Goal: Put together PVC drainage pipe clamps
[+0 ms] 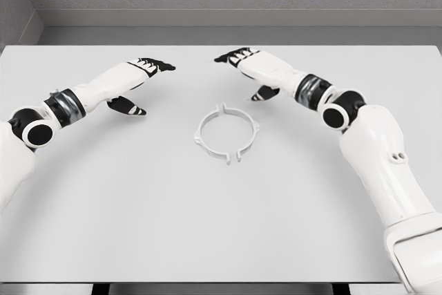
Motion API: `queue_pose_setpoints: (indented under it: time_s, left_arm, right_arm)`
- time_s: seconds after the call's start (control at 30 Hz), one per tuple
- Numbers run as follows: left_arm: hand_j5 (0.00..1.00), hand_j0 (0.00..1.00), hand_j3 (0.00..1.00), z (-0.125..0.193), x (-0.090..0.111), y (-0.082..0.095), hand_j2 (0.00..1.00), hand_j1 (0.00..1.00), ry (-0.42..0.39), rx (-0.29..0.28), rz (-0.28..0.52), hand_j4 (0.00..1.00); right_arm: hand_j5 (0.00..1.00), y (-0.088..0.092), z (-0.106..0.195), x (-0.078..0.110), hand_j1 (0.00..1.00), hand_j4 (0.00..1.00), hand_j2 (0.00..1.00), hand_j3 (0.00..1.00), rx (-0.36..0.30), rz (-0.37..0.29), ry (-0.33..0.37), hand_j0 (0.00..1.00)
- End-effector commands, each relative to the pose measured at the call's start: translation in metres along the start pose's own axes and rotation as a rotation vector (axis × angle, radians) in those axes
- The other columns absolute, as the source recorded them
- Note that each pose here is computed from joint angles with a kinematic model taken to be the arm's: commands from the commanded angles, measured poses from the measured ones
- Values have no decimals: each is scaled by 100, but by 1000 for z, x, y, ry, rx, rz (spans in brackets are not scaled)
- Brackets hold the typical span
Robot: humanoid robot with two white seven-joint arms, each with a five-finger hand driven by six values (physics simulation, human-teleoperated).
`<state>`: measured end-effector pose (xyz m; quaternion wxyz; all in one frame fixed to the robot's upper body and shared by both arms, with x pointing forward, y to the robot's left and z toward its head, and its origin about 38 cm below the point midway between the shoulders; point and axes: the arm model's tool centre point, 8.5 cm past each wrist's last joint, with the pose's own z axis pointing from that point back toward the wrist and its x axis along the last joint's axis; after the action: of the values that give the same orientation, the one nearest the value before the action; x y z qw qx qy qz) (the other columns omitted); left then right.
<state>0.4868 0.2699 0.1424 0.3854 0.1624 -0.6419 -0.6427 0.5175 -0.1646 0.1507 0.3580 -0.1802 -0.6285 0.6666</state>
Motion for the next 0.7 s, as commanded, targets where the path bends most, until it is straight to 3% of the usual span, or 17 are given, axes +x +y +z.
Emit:
queue_pose_setpoints:
  time_s: [0.0,0.17,0.27,0.67]
  left_arm:
    - [100,100,100,0,0,1,100,100,-1,5,5,100]
    - [100,100,100,-4,4,-4,100,100,-9,-10,4,100]
    - [100,100,100,-10,10,-10,100,100,-24,-22,4,100]
    - [100,100,100,-10,9,-10,100,100,-22,-21,6,100]
  right_arm:
    - [100,-6,12,-14,100,100,100,100,-13,0,28,100]
    - [100,3,30,-7,100,100,100,100,-19,29,13,100]
    - [100,-3,43,-10,100,100,100,100,-62,27,26,100]
    - [100,3,78,-11,100,100,100,100,-80,59,40,100]
